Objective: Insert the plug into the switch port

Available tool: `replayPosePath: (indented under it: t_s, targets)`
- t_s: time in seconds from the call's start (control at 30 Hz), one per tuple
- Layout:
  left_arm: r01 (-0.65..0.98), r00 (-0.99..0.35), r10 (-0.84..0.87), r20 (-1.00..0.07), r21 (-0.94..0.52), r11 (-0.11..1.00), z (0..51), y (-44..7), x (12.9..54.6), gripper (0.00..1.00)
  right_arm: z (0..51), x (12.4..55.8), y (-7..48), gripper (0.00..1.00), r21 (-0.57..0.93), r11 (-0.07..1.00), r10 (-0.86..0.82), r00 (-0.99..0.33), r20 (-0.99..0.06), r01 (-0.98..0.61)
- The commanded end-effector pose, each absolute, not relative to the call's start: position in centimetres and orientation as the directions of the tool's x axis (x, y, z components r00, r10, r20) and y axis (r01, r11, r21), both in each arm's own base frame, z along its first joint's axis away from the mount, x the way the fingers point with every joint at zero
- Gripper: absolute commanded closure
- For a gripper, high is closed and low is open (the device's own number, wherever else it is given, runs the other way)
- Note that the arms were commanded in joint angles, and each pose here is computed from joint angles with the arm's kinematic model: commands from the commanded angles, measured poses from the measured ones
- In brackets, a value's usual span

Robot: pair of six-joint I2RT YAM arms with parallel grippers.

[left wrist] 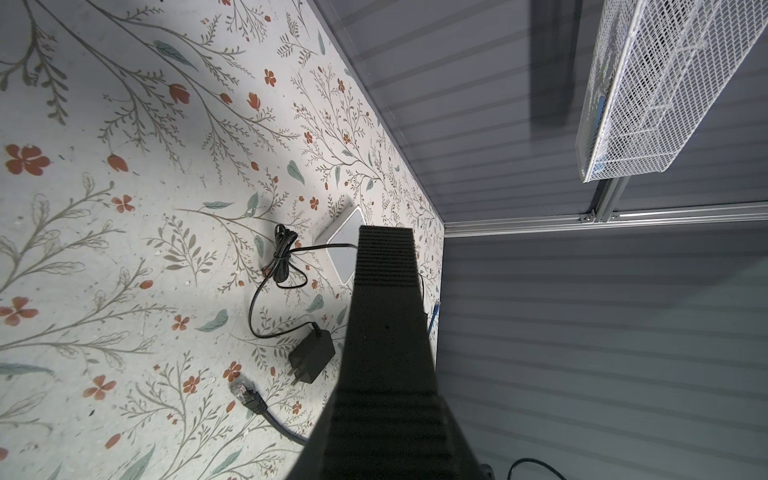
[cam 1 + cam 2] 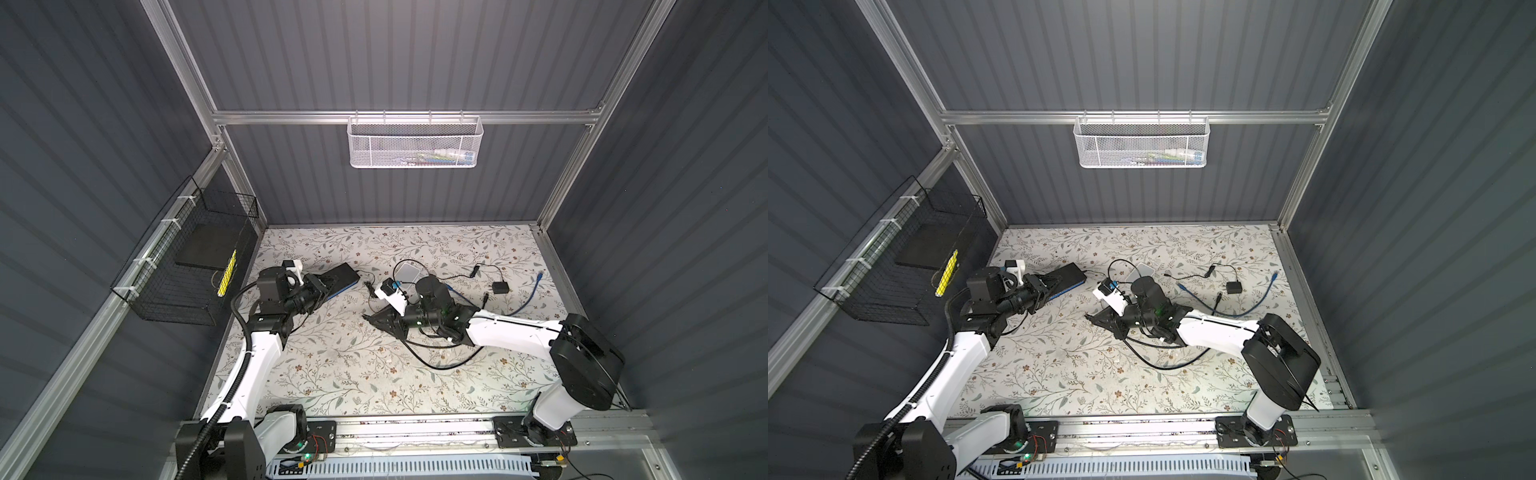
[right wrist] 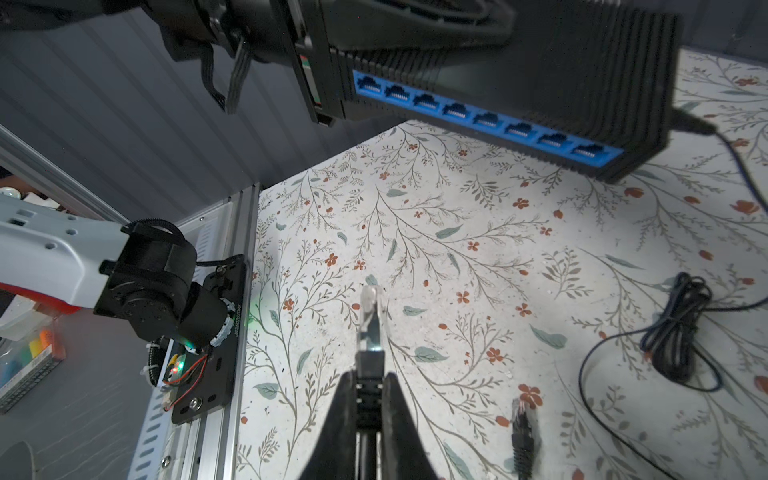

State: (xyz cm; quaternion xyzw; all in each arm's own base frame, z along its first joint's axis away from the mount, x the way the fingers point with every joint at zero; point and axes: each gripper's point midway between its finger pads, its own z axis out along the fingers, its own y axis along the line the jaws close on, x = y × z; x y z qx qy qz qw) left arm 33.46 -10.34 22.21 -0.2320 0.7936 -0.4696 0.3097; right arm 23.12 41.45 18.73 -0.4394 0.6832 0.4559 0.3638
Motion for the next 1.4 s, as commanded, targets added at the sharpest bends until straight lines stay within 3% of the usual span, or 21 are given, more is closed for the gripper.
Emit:
replayPosePath:
  t_s: [0.0,0.23,0.5,0.7,1.1,1.37]
  targets:
    - [0.004,-0.691,-0.651,-0.315,-0.902,0.432,24.9,-10.6,33.6,1.0,20.8,22.8,41.2,0.98,0.324,0.152,-0.21,-0.35,-0.913,-0.934]
    - [0.011,-0.691,-0.648,-0.321,-0.901,0.434,25.4,-10.6,33.6,1.0,22.3,23.2,40.2,0.98,0.307,0.165,-0.164,-0.333,-0.928,-0.937]
    - [0.004,-0.692,-0.651,-0.313,-0.903,0.43,25.2,-10.6,33.5,1.0,21.7,25.4,38.6,0.98,0.023,0.392,-0.273,-0.14,-0.952,-0.92]
    - [0.007,-0.689,-0.655,-0.311,-0.906,0.423,25.5,-10.7,33.4,1.0,21.9,25.6,38.3,1.0,-0.188,0.454,-0.358,0.015,-0.934,-0.871]
    - [0.001,-0.679,-0.668,-0.306,-0.91,0.415,25.7,-10.5,33.0,1.0,22.2,24.4,39.3,1.0,-0.486,0.425,-0.505,0.246,-0.827,-0.764]
    - [0.002,-0.677,-0.668,-0.307,-0.909,0.416,25.9,-10.5,33.0,1.0,22.1,24.2,39.5,1.0,-0.496,0.427,-0.504,0.257,-0.825,-0.756]
